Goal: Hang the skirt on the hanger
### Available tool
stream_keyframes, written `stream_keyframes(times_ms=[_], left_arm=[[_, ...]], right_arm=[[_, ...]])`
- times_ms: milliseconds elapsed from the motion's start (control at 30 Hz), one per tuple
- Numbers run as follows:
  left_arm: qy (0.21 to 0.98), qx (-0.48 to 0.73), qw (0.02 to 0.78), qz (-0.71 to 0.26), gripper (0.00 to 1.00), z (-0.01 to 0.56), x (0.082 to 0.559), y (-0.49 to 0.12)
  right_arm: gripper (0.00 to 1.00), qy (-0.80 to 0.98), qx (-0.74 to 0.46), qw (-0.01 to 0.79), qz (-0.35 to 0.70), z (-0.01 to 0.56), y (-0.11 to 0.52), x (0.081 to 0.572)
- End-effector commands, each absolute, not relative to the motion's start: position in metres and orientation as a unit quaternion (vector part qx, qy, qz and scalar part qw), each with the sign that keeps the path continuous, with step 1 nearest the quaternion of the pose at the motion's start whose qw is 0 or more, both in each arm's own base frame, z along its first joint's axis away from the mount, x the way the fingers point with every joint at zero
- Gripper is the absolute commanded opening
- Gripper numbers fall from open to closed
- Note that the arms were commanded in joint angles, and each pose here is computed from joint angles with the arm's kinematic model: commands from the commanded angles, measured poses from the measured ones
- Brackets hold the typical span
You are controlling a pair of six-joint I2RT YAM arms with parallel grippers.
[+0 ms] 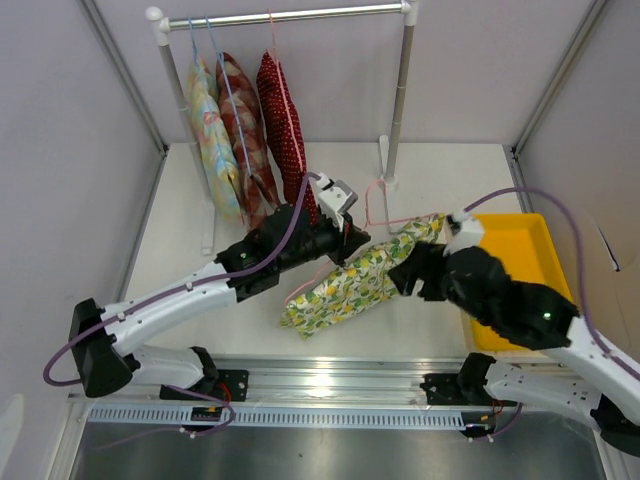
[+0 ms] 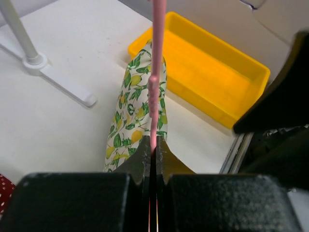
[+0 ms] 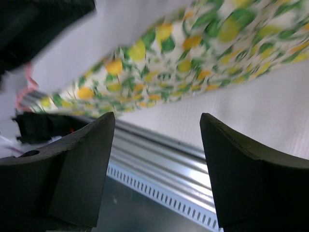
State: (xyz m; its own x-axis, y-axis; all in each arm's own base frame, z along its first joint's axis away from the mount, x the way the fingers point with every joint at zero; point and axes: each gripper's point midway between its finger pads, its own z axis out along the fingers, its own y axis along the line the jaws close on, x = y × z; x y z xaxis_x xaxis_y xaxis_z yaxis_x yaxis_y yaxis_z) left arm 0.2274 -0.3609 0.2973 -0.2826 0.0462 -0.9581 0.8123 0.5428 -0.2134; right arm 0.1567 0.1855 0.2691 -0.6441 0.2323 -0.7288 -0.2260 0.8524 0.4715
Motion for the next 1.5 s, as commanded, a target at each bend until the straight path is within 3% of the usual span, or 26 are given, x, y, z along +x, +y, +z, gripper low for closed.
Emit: stream_keyframes(times_ms=[0,267,400,433,600,800,1100,1467], left_arm=[[0.702,0.224,0.570,-0.363,0.00,0.356,0.237,-0.352],[0.731,0.116,0.593,-0.317,0.00,0.382,0.260,-0.337],[0.747,0.088,0.596,-0.282,0.00,0.387,0.273,-0.333],[0.748,0.080,0.599,-0.274,0.00,0.393,0.278,-0.336],[0.752,0.024,0.617,-0.232,0.00,0.419,0.296,-0.325],[0.754,0.016,0.629,-0.187,0.00,0.435,0.316,-0.327],[0.760,-0.005,0.627,-0.172,0.00,0.449,0.387,-0.321],[0.697,-0.004,0.691,-0.191,0.00,0.489,0.443,-0.302]], right_arm=[[0.79,0.835,0.041,0.506,0.213,0.327,0.130,0.179],[0.80,0.828,0.028,0.515,0.220,0.376,0.134,0.218],[0.79,0.817,0.026,0.489,0.304,0.393,0.139,0.245],[0.79,0.802,-0.009,0.472,0.365,0.404,0.156,0.240],[0.78,0.776,-0.006,0.450,0.443,0.424,0.158,0.265],[0.78,0.778,0.015,0.458,0.430,0.429,0.152,0.291],[0.78,0.781,0.014,0.468,0.414,0.429,0.149,0.303],[0.76,0.783,0.021,0.484,0.390,0.427,0.145,0.313]])
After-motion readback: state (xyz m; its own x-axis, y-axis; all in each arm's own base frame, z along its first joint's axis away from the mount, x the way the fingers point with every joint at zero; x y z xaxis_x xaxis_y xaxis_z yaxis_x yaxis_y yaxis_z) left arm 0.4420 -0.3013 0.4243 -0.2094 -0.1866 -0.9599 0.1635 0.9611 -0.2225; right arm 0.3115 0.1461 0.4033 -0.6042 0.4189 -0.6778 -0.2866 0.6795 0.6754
